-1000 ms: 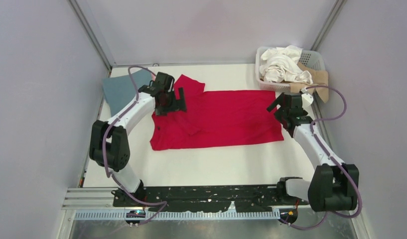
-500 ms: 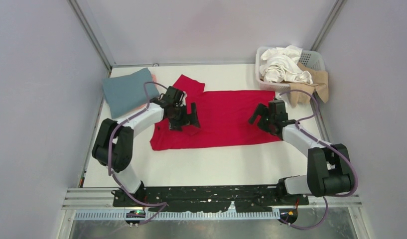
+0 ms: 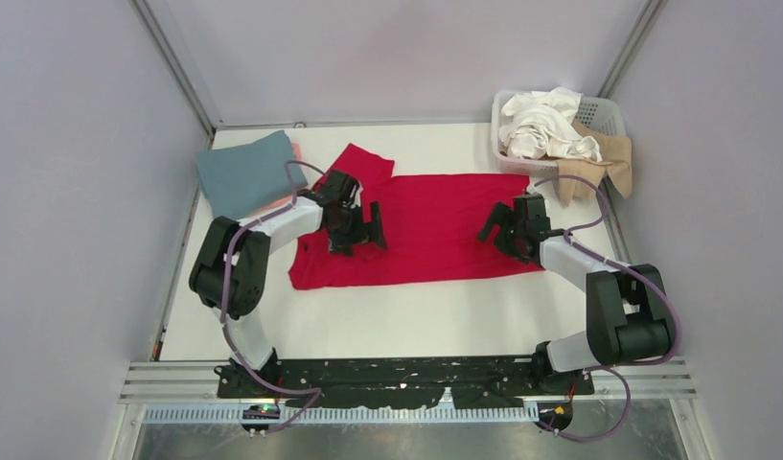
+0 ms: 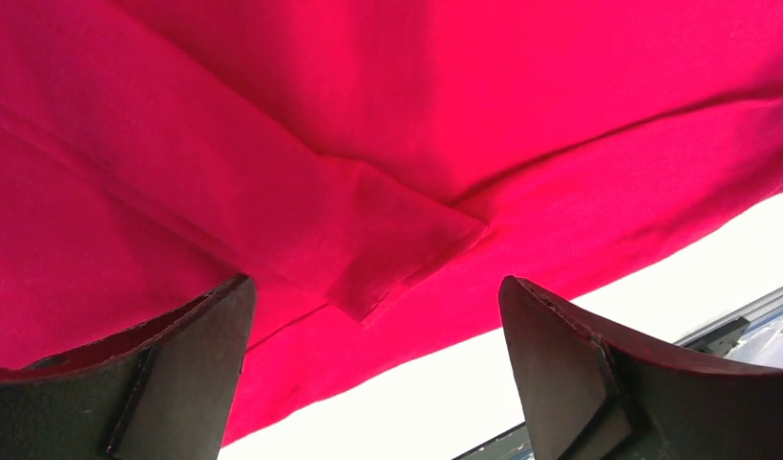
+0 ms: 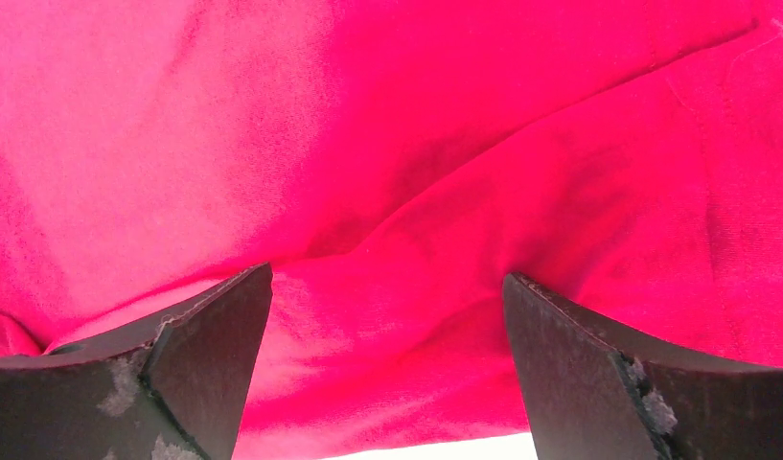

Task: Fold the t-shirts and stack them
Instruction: Fold the flattened tshirt in 1/3 of the way, then grab the side of the flattened tshirt furthest away from the robot with both arms

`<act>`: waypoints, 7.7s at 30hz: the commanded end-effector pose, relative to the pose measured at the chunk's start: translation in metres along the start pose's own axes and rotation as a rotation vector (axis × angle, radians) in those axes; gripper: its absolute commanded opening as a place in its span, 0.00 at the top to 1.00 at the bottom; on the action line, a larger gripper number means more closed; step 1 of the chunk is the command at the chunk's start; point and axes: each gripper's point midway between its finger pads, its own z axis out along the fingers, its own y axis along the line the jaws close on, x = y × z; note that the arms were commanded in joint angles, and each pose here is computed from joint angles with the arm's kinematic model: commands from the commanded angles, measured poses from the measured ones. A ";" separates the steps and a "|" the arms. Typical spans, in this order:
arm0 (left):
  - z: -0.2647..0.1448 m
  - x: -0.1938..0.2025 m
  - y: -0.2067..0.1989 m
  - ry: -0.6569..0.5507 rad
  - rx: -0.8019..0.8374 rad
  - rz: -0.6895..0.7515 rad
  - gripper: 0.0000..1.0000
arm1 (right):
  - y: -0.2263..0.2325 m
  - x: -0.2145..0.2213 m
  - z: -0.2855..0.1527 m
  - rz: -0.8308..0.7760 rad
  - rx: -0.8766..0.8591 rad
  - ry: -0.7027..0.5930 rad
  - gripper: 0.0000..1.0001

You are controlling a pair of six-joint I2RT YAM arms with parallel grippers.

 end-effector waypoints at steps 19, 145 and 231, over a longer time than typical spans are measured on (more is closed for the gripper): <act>0.013 -0.135 -0.055 -0.210 0.043 0.049 0.00 | 0.009 -0.020 -0.007 -0.014 -0.012 -0.067 0.05; -0.068 -0.203 0.030 -0.347 -0.235 -0.031 0.00 | 0.007 -0.048 -0.086 -0.124 0.075 -0.276 0.05; 0.006 -0.158 0.044 -0.106 -0.286 -0.040 1.00 | -0.065 -0.102 0.031 -0.030 0.483 -0.055 0.17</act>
